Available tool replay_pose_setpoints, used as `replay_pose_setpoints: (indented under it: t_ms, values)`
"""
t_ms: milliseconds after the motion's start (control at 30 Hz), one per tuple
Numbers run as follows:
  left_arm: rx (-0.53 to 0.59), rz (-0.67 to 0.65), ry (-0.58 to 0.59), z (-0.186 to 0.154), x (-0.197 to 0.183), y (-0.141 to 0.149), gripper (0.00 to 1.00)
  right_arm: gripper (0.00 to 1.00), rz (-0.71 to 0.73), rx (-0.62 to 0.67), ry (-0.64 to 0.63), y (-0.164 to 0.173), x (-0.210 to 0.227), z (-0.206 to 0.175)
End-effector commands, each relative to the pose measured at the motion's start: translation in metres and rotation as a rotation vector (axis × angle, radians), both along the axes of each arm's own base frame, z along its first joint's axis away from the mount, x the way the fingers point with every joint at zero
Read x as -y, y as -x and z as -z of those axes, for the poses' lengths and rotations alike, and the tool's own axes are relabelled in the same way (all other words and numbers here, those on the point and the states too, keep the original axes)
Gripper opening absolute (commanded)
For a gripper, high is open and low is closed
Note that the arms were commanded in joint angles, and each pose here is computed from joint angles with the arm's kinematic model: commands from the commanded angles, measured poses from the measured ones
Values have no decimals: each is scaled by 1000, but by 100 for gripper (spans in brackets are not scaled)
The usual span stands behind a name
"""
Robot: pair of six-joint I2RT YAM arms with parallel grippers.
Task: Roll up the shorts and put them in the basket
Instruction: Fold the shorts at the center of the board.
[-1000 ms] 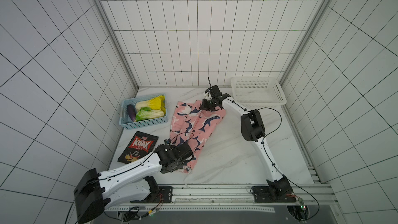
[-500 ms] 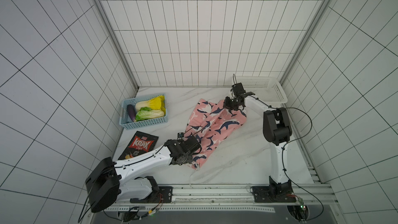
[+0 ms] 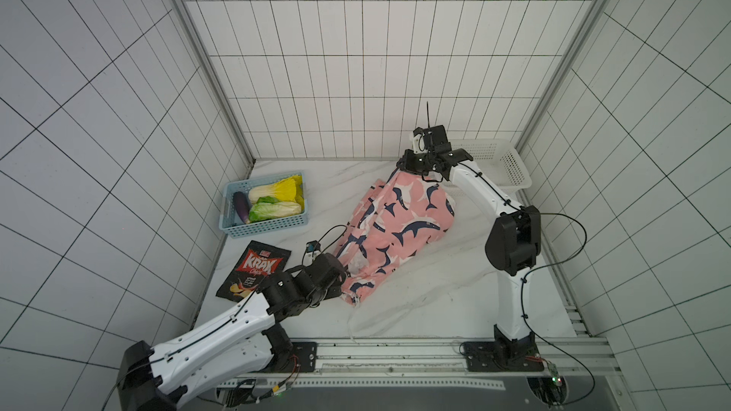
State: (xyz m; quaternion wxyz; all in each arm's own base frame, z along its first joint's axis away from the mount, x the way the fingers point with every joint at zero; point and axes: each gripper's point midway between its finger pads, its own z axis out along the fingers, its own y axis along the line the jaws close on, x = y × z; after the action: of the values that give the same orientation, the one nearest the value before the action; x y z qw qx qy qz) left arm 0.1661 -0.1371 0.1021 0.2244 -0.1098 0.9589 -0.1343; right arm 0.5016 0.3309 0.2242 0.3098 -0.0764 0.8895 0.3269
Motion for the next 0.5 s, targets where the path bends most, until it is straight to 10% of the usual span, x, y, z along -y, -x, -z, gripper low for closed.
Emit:
replay_pose_setpoints:
  t_ms: [0, 300, 467]
  values:
    - [-119, -43, -90, 25, -18, 14, 0, 0, 5, -11, 28, -22, -9, 25]
    - [-291, -79, -269, 53, -29, 18, 0, 1, 19, -74, 60, -37, -27, 81]
    - [-220, -116, -259, 35, -35, 9, 42, 40, -2, -83, 96, -36, -24, 85]
